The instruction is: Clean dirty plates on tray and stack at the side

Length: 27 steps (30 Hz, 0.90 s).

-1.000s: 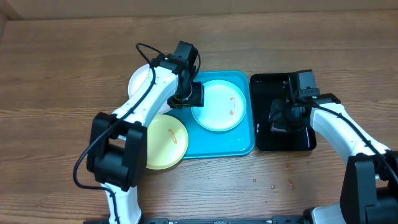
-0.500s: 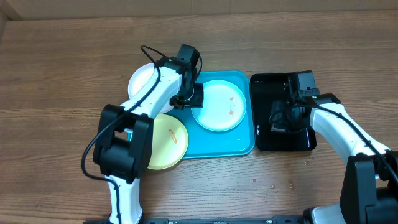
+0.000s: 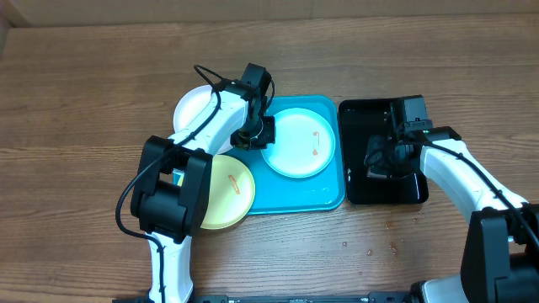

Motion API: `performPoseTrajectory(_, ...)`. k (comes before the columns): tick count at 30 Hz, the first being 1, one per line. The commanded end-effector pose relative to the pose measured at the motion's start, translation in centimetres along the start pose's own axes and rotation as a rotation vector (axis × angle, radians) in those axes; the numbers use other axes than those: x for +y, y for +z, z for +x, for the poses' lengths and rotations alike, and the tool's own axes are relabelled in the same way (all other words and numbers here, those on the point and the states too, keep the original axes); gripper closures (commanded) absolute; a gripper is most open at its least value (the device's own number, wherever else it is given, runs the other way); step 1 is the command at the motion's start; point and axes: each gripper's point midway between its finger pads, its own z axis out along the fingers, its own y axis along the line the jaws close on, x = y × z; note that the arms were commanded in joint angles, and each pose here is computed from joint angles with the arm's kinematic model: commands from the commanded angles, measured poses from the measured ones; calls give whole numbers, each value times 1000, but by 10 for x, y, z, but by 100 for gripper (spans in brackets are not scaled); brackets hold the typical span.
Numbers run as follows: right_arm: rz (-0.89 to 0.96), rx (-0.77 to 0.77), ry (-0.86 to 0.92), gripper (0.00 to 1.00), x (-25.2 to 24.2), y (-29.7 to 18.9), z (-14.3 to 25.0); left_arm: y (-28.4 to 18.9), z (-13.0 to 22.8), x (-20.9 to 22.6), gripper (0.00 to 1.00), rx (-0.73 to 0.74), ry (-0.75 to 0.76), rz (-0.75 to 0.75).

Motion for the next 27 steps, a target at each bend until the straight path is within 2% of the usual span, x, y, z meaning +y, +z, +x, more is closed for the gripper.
performPoseTrajectory(1,14,13,-3,36,-4,4,7,-1,-2,-3,95,-6,10,-7)
performPoseTrajectory(6,13,-35,-5,38,-6,13,3,-1,-1,-2,95,-3,13,-8)
performPoseTrajectory(11,18,-35,-6,51,-7,13,4,-1,2,-1,94,12,29,-14)
performPoseTrajectory(16,20,-39,-6,51,-8,16,5,-1,2,-1,95,11,36,-13)
performPoseTrajectory(18,20,-38,-6,55,-8,16,5,-1,2,0,95,11,35,-14)
performPoseTrajectory(20,21,-37,-6,55,-8,16,5,-1,3,0,94,14,35,-15)
performPoseTrajectory(22,22,-33,-5,49,-8,16,6,-1,3,0,95,16,35,-16)
performPoseTrajectory(27,27,-40,-5,48,-9,17,5,-1,3,0,95,16,35,-15)
